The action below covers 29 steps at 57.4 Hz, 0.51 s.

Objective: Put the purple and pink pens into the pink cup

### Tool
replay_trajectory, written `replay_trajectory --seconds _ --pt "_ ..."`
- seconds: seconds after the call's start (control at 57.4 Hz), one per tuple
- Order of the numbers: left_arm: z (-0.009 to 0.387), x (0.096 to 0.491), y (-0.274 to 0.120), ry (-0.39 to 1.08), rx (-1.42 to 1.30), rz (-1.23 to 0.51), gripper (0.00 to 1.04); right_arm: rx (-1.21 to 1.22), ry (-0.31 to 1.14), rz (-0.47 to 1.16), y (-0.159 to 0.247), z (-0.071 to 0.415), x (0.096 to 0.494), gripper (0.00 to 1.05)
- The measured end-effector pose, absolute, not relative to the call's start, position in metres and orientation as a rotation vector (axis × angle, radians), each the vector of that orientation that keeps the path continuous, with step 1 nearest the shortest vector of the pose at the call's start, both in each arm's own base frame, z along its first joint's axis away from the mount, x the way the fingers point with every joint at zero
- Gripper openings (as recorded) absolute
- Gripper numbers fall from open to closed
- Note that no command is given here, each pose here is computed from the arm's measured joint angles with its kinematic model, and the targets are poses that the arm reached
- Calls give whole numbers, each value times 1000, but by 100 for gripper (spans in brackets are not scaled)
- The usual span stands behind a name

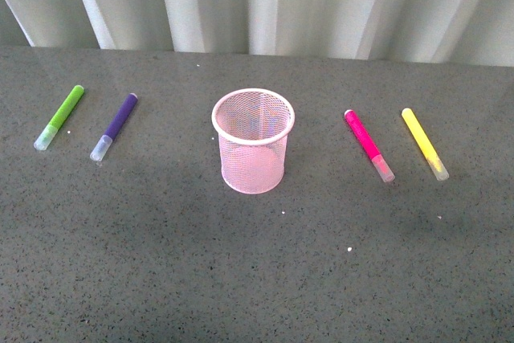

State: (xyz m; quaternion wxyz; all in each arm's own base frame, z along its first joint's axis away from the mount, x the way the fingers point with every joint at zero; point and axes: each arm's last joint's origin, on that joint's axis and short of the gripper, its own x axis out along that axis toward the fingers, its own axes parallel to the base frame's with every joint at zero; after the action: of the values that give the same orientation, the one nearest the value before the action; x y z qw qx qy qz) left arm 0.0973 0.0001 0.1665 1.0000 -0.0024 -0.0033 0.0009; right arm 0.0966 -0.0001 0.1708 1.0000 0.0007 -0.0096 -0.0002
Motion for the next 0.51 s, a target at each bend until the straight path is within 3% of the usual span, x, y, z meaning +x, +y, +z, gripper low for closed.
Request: replay_trajectory --seconds 0.506 --pt "166 97 0 -7 -5 2 98 1 -19 0 0 171 97 98"
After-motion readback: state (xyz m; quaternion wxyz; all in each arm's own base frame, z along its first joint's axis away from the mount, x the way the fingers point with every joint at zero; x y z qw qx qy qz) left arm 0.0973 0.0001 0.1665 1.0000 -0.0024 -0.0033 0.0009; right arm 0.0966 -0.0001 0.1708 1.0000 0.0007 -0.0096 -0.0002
